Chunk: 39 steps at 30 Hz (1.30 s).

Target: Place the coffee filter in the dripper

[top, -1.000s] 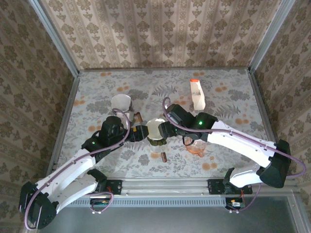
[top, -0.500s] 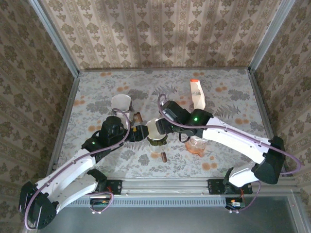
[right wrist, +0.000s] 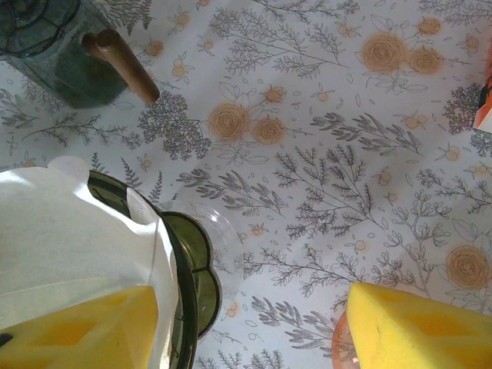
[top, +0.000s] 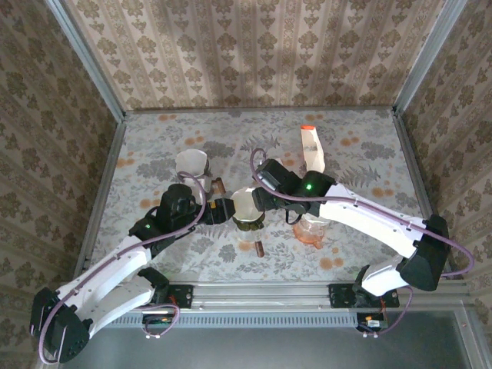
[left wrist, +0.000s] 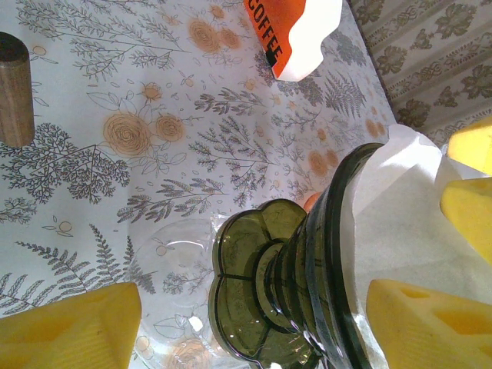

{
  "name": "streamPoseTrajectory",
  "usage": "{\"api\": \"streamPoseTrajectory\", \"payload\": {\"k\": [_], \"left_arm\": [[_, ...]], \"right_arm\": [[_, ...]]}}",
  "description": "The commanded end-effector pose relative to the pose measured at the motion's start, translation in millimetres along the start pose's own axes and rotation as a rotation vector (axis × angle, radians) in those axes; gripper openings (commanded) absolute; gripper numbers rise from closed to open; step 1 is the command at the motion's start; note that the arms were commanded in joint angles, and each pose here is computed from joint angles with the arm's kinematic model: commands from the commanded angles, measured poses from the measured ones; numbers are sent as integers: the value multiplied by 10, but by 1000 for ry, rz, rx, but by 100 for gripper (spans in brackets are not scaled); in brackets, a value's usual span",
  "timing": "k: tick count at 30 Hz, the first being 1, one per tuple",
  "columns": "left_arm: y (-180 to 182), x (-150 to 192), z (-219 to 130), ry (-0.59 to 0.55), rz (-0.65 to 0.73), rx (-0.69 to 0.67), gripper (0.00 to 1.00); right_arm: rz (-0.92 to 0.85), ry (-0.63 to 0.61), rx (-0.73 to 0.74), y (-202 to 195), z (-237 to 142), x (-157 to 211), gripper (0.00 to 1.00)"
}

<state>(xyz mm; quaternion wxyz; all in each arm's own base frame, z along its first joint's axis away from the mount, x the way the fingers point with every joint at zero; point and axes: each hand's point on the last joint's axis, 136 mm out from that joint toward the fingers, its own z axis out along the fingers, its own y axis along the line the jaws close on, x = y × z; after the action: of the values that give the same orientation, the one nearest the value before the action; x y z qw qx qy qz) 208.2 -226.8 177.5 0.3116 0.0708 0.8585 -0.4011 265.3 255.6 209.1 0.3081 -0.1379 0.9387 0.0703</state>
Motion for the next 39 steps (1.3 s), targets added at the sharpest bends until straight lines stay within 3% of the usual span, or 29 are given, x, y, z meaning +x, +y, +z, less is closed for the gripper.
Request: {"api": "streamPoseTrajectory", "payload": {"k": [1,9,16,25,32,39], "left_arm": [[-31,-8,7,-8,-2,14,79],[-28,-12,12,-9,-5,13,79],[-26,-10,8,-10,-5,11,79],[-20,2,20,-6,-7,11,79],[-36,-17,-5,-14,-5,12,79],[-37,-28,-2,-15,-2,9,80]], "right_arm": [[13,-55,-60,54,-122,-112,69],[-29,-1,-127,245,-68,-40,70],[-32,6,11,26,3,-46,69],[-5,26,70,-95,70,29,68],[-6,-66,-19,1,-102,-131,70],[57,-231,-45,-171,-488,-288,72]]}}
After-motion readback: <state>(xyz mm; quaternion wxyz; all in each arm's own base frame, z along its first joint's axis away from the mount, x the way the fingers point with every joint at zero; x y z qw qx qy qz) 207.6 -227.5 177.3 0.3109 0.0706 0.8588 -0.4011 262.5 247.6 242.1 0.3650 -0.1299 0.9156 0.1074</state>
